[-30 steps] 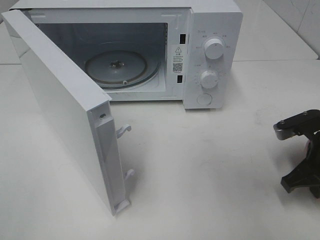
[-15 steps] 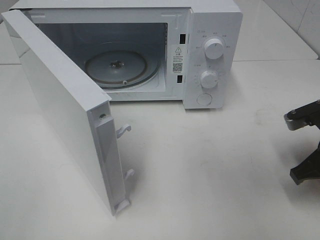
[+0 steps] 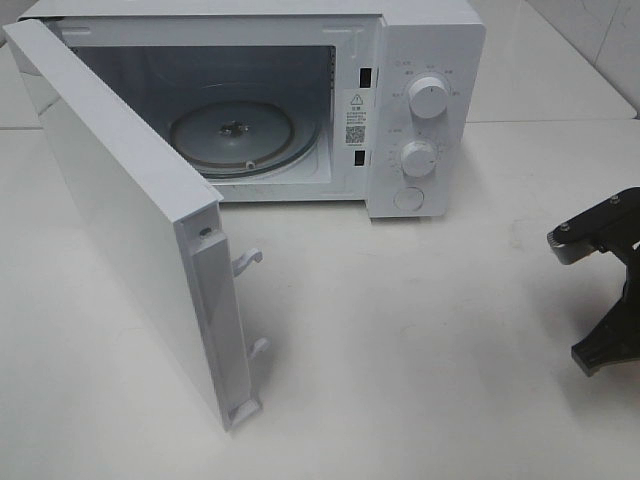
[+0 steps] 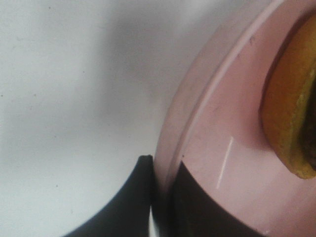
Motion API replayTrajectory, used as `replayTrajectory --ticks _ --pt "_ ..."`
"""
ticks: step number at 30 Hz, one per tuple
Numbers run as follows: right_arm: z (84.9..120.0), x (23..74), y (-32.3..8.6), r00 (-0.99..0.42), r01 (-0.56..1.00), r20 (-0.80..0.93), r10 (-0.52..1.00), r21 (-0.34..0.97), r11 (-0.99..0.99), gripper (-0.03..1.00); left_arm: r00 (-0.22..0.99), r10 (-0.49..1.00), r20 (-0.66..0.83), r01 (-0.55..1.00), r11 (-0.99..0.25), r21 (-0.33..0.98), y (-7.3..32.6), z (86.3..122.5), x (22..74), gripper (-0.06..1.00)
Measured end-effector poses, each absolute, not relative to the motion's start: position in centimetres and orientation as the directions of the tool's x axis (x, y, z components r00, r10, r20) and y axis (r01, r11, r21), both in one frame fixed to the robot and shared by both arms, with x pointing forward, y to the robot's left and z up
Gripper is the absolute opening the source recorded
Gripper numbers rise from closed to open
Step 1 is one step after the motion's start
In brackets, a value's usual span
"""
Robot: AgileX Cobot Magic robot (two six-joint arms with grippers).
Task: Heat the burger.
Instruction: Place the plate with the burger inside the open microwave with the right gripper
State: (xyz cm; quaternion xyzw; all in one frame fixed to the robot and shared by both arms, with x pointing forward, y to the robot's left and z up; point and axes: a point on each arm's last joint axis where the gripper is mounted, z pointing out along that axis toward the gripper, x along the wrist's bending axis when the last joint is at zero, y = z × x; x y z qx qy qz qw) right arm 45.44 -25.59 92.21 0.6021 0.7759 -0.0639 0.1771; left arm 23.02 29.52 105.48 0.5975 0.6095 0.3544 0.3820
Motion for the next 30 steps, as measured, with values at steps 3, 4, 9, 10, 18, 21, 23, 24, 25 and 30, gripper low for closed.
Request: replayTrajectory --ticks 3,4,9,10,18,21,23,24,25,30 --pt "93.0 45.1 -25.3 -0.223 0.95 -0.364 0.904 0.128 0.286 0.06 0.006 0.999 -0.042 0.458 0.035 0.888 29.5 105.5 23.0 0.97" --pt "93.2 45.0 -25.2 -0.226 0.947 -0.366 0.903 0.133 0.291 0.06 0.006 0.999 -0.042 0.458 0.035 0.888 29.5 105.5 23.0 0.97" --pt "94.3 44.3 -24.8 -0.239 0.938 -0.383 0.892 0.146 0.314 0.06 0.006 0.999 -0.042 0.458 0.035 0.888 29.5 105.5 23.0 0.97" --pt "94.5 44.2 -24.7 -0.241 0.936 -0.384 0.891 0.15 0.317 0.06 0.006 0.999 -0.042 0.458 0.035 0.888 29.5 105.5 23.0 0.97" --pt "95.1 43.2 -23.3 -0.31 0.909 -0.4 0.862 0.141 0.393 0.06 0.006 0.999 -0.042 0.458 0.035 0.888 29.5 105.5 23.0 0.97" --pt "95.2 43.0 -22.6 -0.341 0.894 -0.399 0.851 0.143 0.425 0.06 0.006 0.999 -0.042 0.458 0.035 0.888 29.5 105.5 23.0 0.97" --pt "95.2 42.8 -22.2 -0.362 0.883 -0.399 0.842 0.142 0.447 0.06 0.006 0.999 -0.042 0.458 0.035 0.888 29.5 105.5 23.0 0.97" --pt "95.2 42.6 -21.8 -0.381 0.873 -0.399 0.834 0.142 0.467 0.06 0.006 0.999 -0.042 0.458 0.035 0.888 29.5 105.5 23.0 0.97" --pt "95.2 42.6 -21.8 -0.381 0.873 -0.399 0.834 0.142 0.467 0.06 0.006 0.999 -0.042 0.458 0.035 0.888 29.5 105.5 23.0 0.97" --pt "95.2 41.9 -20.5 -0.448 0.834 -0.401 0.799 0.134 0.535 0.06 0.006 0.999 -0.042 0.458 0.035 0.888 29.5 105.5 23.0 0.97"
